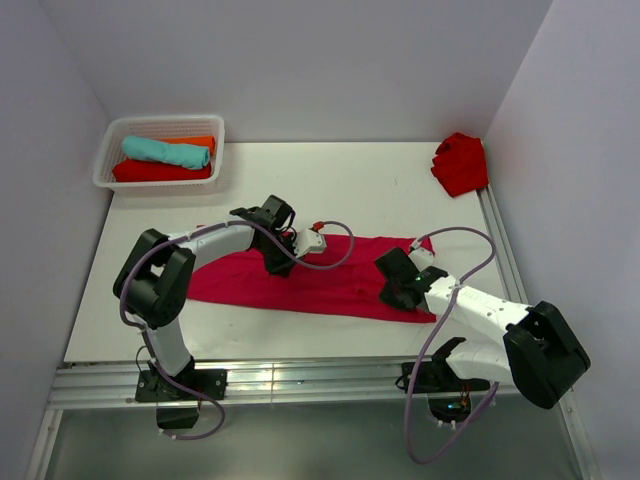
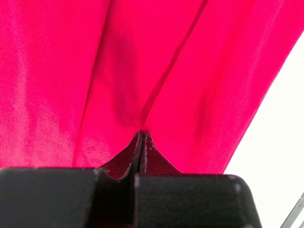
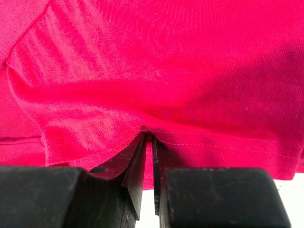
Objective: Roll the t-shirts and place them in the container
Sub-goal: Fold the tshirt
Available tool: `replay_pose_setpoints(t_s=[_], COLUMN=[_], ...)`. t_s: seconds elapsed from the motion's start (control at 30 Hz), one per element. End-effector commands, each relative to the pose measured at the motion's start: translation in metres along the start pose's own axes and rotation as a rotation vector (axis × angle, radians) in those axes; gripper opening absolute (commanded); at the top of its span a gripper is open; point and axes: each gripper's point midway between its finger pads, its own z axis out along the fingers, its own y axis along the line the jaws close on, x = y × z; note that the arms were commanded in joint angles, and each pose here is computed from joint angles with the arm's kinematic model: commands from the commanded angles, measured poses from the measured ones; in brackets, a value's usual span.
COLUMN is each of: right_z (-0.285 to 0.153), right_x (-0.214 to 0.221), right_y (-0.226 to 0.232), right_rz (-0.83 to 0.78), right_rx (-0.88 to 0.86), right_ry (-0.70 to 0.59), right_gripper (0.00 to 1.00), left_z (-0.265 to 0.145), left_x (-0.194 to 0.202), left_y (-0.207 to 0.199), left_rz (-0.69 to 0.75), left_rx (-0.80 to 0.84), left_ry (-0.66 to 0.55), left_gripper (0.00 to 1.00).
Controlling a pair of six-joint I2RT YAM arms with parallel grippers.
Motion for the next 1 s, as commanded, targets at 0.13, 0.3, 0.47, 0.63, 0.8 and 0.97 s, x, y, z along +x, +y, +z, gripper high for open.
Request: replay_pose_setpoints(t_s=[0.13, 0.3, 0.47, 0.63, 0.8, 0.97], right_z=[0.008, 0.009, 0.01, 0.009, 0.009, 0.007], right_x=[0.003, 0.004, 0.005, 0.005, 0.004, 0.003], right_y=[-0.016, -0.02, -0.023, -0.023, -0.023, -0.025], right_rz=[0.013, 0.015, 0.022, 0.029, 0.031, 0.036], right_rx=[0.063, 0.082, 0.087, 0.09, 0.093, 0.099], right_ry=[0.001, 0.005, 0.01, 0.008, 0.007, 0.002], right_gripper=[0.18, 0.18, 0.18, 0.19, 0.2, 0.22], left_z=[-0.024, -0.027, -0.028, -0.027, -0.027, -0.024], left_x=[-0.018, -0.015, -0.01, -0.006, -0.004, 0.001], left_y=[0.01, 0.013, 0.016, 0.019, 0.021, 0.026], left_rz=[0.01, 0.001, -0.005, -0.014, -0.02, -0.037], left_rx=[-0.054, -0.058, -0.066, -0.068, -0.074, -0.088], left_ry=[-0.055, -0.055, -0.05, -0.043, -0.04, -0.027], left_gripper=[0.0, 0.0, 0.0, 0.0, 0.0, 0.0])
